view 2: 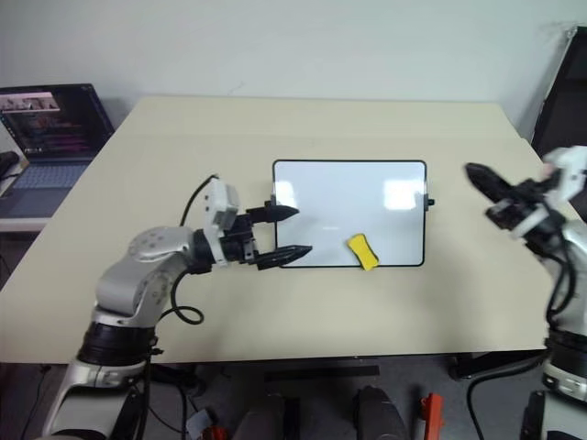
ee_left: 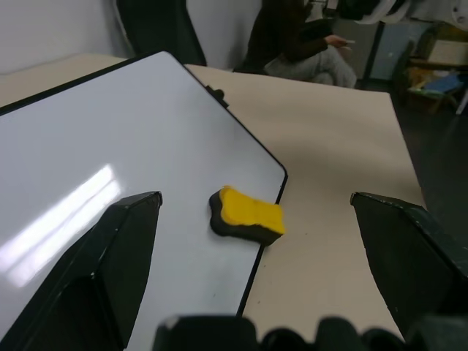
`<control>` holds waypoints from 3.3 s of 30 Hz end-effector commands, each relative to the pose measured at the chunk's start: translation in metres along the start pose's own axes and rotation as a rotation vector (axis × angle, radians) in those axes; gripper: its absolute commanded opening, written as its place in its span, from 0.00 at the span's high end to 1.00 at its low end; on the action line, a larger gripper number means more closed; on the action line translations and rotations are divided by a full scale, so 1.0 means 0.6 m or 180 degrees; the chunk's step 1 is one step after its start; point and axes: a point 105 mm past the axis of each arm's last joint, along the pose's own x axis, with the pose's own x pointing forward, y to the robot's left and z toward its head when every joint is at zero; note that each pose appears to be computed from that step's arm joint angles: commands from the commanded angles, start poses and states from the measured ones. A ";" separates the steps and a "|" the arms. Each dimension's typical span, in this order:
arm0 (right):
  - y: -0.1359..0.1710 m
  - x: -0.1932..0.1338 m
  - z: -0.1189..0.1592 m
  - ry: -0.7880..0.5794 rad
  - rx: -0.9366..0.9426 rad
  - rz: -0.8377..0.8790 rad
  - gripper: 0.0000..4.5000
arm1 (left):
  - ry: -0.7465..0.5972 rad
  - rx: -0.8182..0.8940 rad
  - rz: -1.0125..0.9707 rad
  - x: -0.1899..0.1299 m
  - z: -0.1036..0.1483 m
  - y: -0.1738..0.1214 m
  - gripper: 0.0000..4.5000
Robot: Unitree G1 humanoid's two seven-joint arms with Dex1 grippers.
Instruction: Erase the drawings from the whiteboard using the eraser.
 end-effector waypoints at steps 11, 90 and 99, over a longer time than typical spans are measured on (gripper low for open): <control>0.140 0.031 -0.054 0.0548 -0.0031 0.0992 0.99 | 0.0198 0.0193 -0.0080 -0.004 -0.010 0.001 0.00; -0.174 -0.132 -0.159 0.1704 -0.0048 -0.1384 0.85 | 0.0223 0.0202 -0.0271 0.005 -0.013 -0.019 0.00; -0.190 -0.125 -0.177 0.1923 0.0048 -0.1287 0.66 | 0.0233 0.0178 -0.0113 -0.009 -0.018 -0.016 0.00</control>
